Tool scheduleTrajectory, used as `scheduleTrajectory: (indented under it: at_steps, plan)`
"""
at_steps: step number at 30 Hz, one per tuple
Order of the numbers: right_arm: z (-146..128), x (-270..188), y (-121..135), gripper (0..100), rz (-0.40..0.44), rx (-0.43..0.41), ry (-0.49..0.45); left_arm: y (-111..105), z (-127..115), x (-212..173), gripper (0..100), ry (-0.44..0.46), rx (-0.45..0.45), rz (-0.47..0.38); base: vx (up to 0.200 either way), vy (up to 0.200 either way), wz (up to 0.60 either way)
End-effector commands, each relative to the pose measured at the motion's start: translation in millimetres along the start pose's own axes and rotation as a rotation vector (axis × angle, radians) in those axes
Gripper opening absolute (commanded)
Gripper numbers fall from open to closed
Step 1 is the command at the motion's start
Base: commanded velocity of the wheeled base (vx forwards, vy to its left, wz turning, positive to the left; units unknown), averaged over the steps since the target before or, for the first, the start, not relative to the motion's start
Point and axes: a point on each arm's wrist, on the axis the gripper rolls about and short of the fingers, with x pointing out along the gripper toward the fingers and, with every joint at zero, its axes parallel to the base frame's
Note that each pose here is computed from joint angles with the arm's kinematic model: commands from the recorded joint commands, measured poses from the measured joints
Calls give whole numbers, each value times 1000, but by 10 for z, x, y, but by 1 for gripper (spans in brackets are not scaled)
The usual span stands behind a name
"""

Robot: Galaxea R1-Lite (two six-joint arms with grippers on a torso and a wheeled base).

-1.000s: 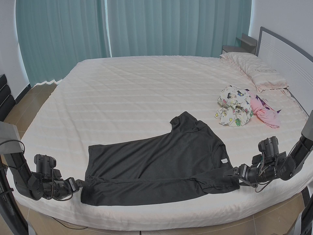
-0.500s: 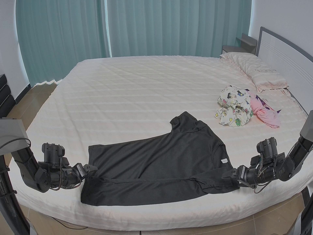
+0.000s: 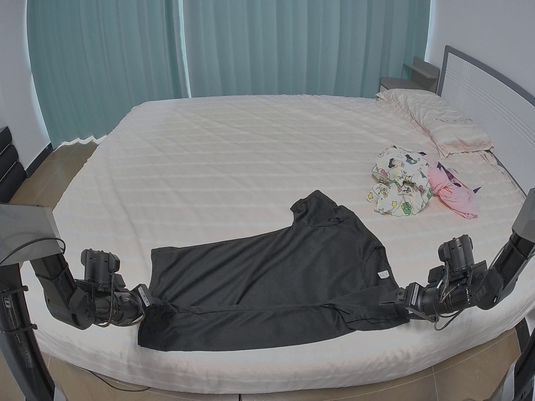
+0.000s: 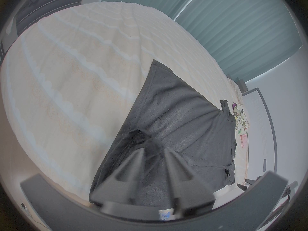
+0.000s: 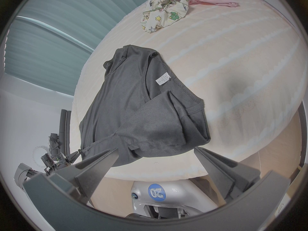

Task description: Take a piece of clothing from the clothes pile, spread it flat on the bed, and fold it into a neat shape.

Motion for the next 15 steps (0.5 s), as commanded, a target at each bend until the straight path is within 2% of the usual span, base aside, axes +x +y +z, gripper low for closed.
scheduleTrajectory:
  at_steps: [1,6,11,15]
  plan:
    - [6,0,-12,100,-5,3,-3,23,0,14,0,3,-6,7,0,0,0]
    - [42,-6,-22,100,-6,11,-17,79,33,-10,0,-38,-24,60,0,0,0]
    - [104,-7,-79,100,0,25,-44,127,86,-44,0,-63,-46,74,0,0,0]
    - [155,95,-116,100,21,-5,-90,146,94,-51,0,-66,-54,78,0,0,0]
